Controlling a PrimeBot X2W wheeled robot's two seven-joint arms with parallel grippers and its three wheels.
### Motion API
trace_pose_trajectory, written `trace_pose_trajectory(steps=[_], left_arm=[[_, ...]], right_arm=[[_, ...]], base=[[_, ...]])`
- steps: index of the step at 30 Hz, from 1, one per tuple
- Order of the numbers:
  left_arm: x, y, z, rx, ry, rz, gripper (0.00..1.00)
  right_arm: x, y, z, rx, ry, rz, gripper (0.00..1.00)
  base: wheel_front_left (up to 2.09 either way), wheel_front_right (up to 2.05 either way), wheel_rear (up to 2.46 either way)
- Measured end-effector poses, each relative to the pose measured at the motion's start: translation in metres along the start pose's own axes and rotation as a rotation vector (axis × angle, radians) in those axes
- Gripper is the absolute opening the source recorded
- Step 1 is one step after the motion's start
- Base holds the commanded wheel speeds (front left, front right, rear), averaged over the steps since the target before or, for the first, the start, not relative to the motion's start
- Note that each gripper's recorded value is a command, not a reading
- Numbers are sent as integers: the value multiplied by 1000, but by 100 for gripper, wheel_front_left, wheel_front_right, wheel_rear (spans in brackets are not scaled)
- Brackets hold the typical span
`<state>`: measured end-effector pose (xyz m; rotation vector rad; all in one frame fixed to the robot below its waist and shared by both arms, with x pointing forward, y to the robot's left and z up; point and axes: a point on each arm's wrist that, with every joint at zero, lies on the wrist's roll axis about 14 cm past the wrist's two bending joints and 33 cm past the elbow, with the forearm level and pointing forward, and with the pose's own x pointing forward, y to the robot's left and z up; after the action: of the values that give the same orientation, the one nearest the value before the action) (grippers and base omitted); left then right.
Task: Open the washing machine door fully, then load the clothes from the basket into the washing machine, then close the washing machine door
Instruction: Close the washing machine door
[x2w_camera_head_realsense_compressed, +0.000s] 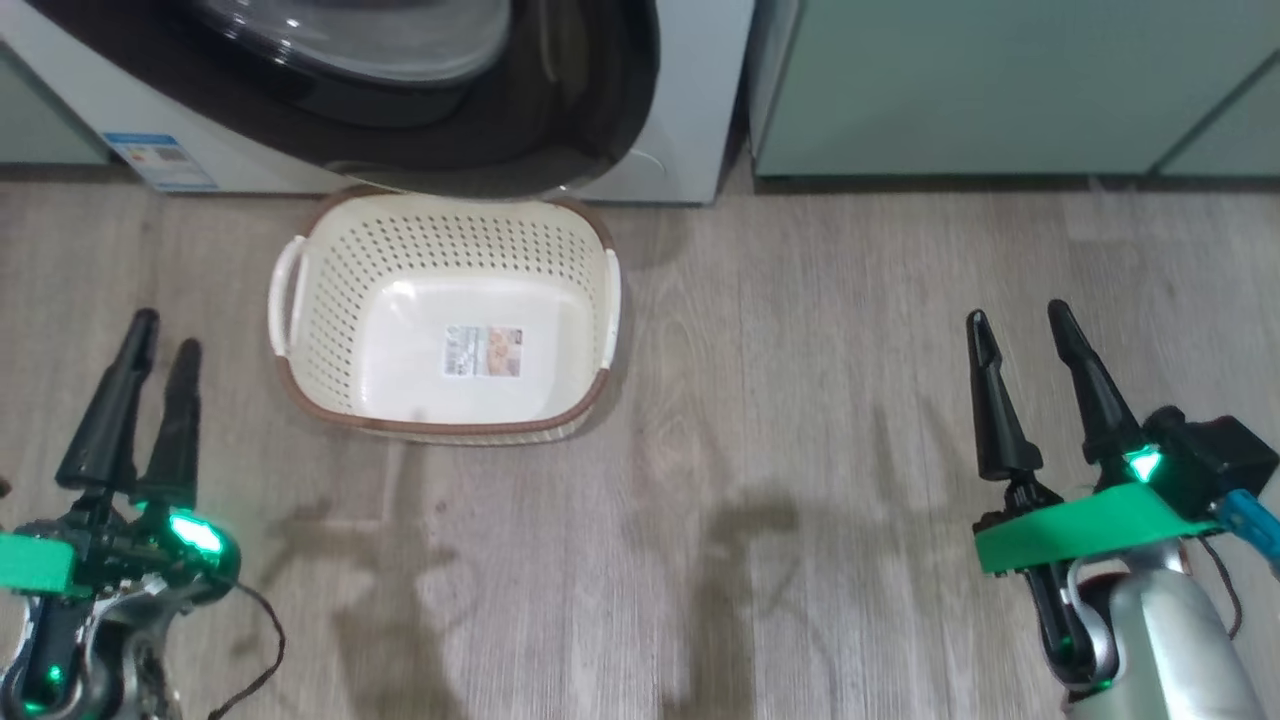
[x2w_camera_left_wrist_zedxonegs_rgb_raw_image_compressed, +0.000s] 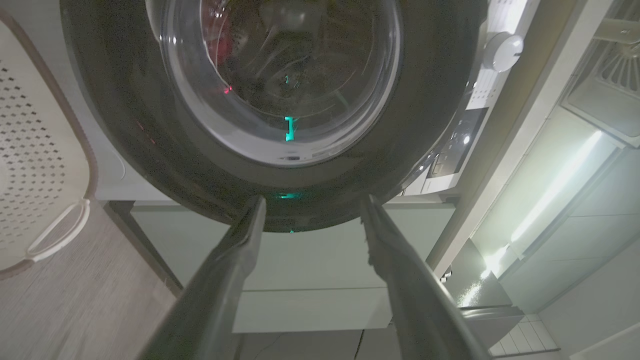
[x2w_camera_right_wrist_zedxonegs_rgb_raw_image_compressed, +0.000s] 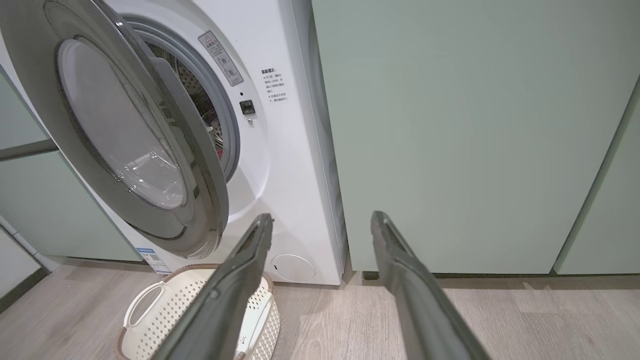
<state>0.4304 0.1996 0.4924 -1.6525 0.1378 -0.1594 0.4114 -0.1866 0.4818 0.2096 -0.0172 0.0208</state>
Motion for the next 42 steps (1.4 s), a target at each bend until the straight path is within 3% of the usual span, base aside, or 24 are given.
trace_pose_trajectory(steps=[2, 5, 9, 14, 16, 21, 28, 42], left_arm=[[-4, -12, 7, 35, -66, -23, 100], [-7, -35, 13, 216, -165, -52, 100], [-8, -65, 9, 518, -268, -100, 100], [-13, -90, -1, 972, -321, -162, 100], [-14, -91, -10, 1138, -312, -163, 100], [-24, -83, -30, 1353, -288, -140, 100], [-43, -60, -36, 1502, -249, -61, 100], [-72, -40, -37, 1571, -217, 2, 100]], right_arm=[[0, 2, 4, 0, -7, 7, 100], [1, 6, 16, -14, -35, 19, 100], [1, 10, 28, -37, -61, 32, 100], [0, 12, 44, -67, -94, 38, 100], [-1, 13, 51, -77, -106, 41, 100], [-10, 14, 56, -87, -107, 41, 100], [-29, 10, 44, -86, -58, 30, 100], [-62, 5, 38, -84, -23, 11, 100]], base=[[0, 0, 0], [0, 0, 0], [0, 0, 0], [0, 0, 0], [0, 0, 0], [0, 0, 0], [0, 0, 0], [0, 0, 0]])
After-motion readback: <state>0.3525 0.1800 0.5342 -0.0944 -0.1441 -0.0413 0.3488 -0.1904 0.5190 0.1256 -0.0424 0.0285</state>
